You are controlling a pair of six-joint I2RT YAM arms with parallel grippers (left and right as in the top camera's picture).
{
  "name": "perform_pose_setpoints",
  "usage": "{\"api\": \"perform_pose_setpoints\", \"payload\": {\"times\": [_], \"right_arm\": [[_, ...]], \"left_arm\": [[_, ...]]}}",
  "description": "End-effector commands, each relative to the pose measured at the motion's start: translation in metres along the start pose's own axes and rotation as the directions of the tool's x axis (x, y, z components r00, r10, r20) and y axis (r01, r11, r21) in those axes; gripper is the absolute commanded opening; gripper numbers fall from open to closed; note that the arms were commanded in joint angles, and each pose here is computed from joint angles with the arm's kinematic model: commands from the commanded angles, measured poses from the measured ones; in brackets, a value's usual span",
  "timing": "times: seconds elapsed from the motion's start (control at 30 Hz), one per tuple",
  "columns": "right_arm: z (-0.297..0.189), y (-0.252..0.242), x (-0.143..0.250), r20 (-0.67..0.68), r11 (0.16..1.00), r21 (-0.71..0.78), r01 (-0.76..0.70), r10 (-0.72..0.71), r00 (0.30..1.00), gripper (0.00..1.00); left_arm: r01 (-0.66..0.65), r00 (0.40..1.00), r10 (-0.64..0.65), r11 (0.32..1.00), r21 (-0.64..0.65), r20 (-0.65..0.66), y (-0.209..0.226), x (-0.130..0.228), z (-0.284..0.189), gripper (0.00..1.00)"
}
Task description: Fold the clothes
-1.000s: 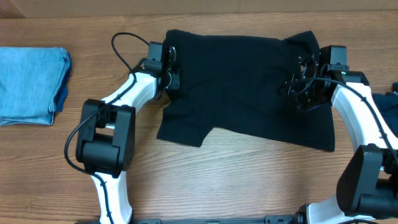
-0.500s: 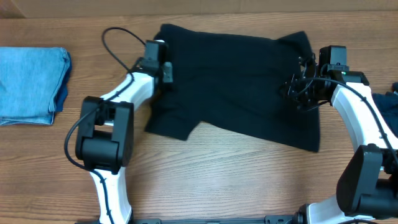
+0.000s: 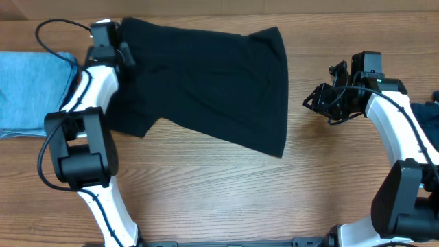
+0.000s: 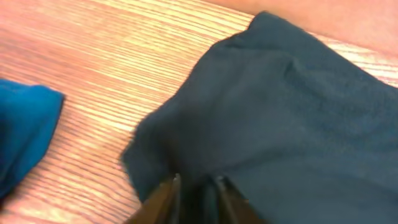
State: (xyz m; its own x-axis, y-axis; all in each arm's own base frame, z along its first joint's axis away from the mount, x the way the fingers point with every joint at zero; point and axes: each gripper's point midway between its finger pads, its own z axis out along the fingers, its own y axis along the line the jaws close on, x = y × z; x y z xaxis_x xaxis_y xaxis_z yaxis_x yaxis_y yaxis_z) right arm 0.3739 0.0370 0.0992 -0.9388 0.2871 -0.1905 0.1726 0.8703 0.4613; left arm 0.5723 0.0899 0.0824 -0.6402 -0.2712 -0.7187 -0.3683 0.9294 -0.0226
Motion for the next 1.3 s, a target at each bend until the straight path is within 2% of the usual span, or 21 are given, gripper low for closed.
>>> {"api": "perform_pose_setpoints", "payload": {"times": [0.0,0.07,0.17,0.27,0.37,0.53,0.67,0.83,0.97,1.13,1.27], "right_arm": [[-0.001,0.022,0.007,-0.001,0.995,-0.022,0.093,-0.093,0.996,0.45],[0.007,0.037,0.014,-0.014,0.987,-0.013,0.161,-0.161,0.987,0.48],[0.019,0.05,0.019,-0.023,0.976,0.016,0.217,-0.217,0.976,0.53],[0.037,0.059,0.027,-0.055,0.971,0.01,0.237,-0.236,0.97,0.43],[0.053,0.056,0.032,-0.092,0.976,0.017,0.218,-0.216,0.972,0.39],[0.078,0.048,0.041,-0.15,0.986,0.022,0.165,-0.16,0.976,0.33],[0.094,0.047,0.057,-0.185,0.983,0.019,0.182,-0.176,0.967,0.33],[0.108,0.042,0.079,-0.213,0.984,0.033,0.176,-0.165,0.963,0.34],[0.117,0.016,0.097,-0.235,0.983,0.112,0.147,-0.118,0.965,0.34],[0.116,-0.026,0.097,-0.179,0.948,0.309,0.078,-0.023,0.984,0.33],[0.103,-0.063,0.076,-0.076,0.882,0.471,0.025,0.013,0.997,0.3]], "left_arm": [[-0.044,0.997,0.047,0.998,0.052,-0.066,-0.016,0.014,-0.001,0.43],[-0.079,0.989,0.085,0.996,0.05,-0.12,-0.017,0.028,-0.003,0.51],[-0.097,0.98,0.103,0.994,0.046,-0.169,-0.014,0.038,-0.007,0.51],[-0.098,0.975,0.107,0.994,0.055,-0.196,-0.013,0.04,-0.018,0.49],[-0.113,0.976,0.13,0.988,0.102,-0.176,-0.019,0.027,-0.04,0.48],[-0.113,0.988,0.129,0.978,0.175,-0.084,-0.028,-0.013,-0.097,0.53],[-0.102,0.987,0.132,0.957,0.27,-0.095,-0.037,-0.017,-0.146,0.53],[-0.095,0.969,0.166,0.935,0.34,-0.185,-0.045,0.005,-0.182,0.49],[-0.141,0.924,0.263,0.909,0.392,-0.279,-0.055,0.038,-0.201,0.45],[-0.171,0.879,0.332,0.889,0.425,-0.342,-0.072,0.065,-0.217,0.41],[-0.202,0.833,0.392,0.873,0.444,-0.39,-0.082,0.087,-0.236,0.41]]}}
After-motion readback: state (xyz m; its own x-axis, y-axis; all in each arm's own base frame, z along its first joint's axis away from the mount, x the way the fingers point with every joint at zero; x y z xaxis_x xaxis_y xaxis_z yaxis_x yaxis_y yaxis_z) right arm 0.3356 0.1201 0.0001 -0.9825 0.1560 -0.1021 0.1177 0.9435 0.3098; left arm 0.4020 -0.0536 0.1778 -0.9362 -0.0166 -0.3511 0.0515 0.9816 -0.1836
